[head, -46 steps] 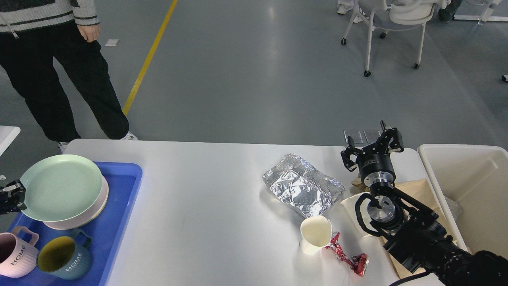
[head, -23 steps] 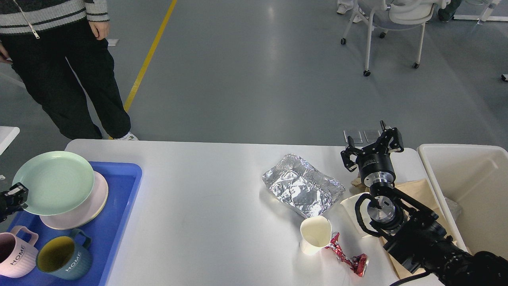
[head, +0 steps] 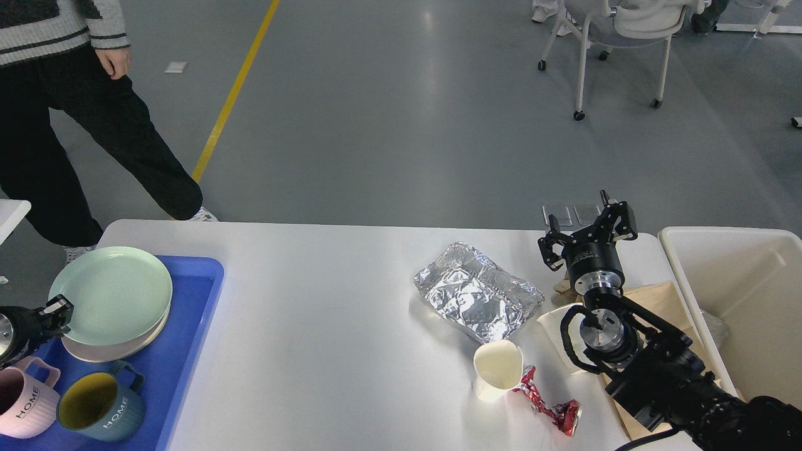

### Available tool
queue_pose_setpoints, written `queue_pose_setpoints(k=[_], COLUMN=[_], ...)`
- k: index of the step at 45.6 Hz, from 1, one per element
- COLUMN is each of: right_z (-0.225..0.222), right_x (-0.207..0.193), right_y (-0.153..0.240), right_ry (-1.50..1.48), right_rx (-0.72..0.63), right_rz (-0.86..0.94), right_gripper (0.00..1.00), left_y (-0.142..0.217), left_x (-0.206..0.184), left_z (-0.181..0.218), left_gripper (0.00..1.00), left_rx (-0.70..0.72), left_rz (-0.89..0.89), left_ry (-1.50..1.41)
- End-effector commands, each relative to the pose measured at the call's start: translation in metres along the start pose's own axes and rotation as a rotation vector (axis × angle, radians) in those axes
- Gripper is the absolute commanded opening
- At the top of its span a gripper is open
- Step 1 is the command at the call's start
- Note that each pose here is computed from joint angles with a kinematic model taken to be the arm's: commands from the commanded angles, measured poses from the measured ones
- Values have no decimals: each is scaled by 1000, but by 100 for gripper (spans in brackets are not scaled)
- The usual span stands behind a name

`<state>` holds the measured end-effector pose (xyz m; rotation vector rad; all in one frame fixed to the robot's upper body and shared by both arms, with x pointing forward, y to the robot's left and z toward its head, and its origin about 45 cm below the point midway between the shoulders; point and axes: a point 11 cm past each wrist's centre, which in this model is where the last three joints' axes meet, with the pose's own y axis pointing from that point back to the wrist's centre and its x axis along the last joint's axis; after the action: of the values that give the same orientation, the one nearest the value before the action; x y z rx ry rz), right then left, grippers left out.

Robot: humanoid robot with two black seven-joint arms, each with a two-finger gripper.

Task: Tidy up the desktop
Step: 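Release the glass dish and withdraw the left gripper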

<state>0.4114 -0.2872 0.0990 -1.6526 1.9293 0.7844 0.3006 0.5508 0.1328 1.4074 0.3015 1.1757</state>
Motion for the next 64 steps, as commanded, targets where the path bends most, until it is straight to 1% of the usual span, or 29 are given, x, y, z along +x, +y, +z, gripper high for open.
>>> queue_pose_setpoints(k=[1, 6, 11, 19, 26, 27, 30, 31, 36, 45, 53, 64], right_z=[0, 0, 0, 0, 0, 0, 0, 0, 0, 0, 0, 0], right_x=[0, 0, 0, 0, 0, 0, 0, 0, 0, 0, 0, 0], right_y=[0, 0, 0, 0, 0, 0, 0, 0, 0, 0, 0, 0], right_ry=[0, 0, 0, 1, 0, 0, 1, 1, 0, 1, 1, 1], right_rx=[1, 1, 1, 0, 1, 1, 0, 0, 1, 0, 0, 0], right_rz=[0, 0, 0, -1, 0, 0, -1, -1, 0, -1, -1, -1], right_gripper=[100, 100, 100, 100, 100, 100, 100, 100, 100, 100, 100, 100], left_y=[0, -2, -2, -2, -1, -1, -1, -1, 1, 7, 19, 36], left_x=[0, -4, -6, -6, -4, -3, -3, -3, -2, 9, 30, 49], left_z=[-1, -7, -7, -6, -6, -5, -4, -4, -2, 17, 42, 80], left_gripper=[10, 19, 34, 50, 73, 76, 93, 95, 95, 96, 96, 96], left_rx=[4, 12, 11, 5, 7, 7, 6, 5, -1, -59, -162, -312], left_rz=[0, -6, -11, -13, -11, -11, -17, -18, -30, -21, 20, 45], left_ry=[-2, -3, -4, -1, 1, 1, -2, -2, 3, 43, 134, 239])
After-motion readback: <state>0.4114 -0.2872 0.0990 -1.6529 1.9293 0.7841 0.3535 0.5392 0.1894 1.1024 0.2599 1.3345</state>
